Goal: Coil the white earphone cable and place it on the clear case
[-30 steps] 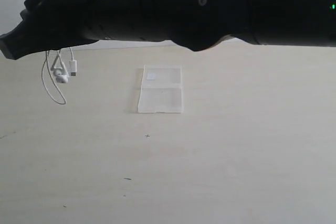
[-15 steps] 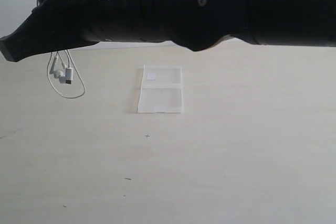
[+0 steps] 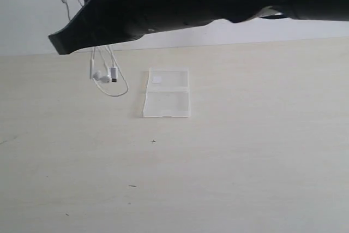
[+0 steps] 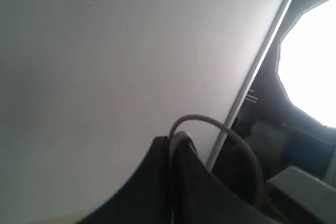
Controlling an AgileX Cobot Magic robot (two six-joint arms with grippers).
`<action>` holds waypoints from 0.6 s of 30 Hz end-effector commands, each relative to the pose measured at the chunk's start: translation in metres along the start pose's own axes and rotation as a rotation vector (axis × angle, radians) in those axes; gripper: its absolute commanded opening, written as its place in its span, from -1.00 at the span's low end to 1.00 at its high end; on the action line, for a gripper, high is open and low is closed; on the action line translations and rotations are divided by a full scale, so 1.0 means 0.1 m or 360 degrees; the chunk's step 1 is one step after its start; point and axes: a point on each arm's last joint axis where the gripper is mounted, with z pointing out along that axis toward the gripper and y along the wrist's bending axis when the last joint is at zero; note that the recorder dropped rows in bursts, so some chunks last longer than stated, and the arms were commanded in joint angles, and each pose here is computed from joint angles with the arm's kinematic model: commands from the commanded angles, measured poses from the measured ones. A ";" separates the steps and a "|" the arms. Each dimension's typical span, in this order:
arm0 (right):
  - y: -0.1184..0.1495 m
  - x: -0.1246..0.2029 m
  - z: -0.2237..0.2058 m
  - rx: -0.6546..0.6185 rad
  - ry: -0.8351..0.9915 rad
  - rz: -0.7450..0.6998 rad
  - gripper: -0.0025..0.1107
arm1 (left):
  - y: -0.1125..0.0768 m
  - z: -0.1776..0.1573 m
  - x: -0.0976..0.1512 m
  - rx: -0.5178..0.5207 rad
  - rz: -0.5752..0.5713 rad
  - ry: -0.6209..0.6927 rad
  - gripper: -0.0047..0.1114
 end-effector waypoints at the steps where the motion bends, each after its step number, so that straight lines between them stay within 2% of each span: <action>1: -0.15 -0.06 -0.21 0.0055 0.0050 -0.0122 -0.96 | 0.06 -0.01 0.08 -0.0098 0.0081 0.0147 -0.92; 4: -0.15 -0.09 -0.33 0.0052 0.0076 -0.0156 -0.96 | 0.06 -0.01 0.06 -0.0093 0.0056 0.0108 -0.92; 10: -0.11 -0.01 -0.30 0.0007 0.0194 -0.0145 -0.96 | 0.05 -0.01 0.05 -0.0078 0.0051 0.0094 -0.92; 18: -0.08 -0.06 -0.26 -0.0050 0.0076 -0.0070 -0.96 | 0.02 -0.01 0.04 -0.0027 0.0048 0.0068 -0.92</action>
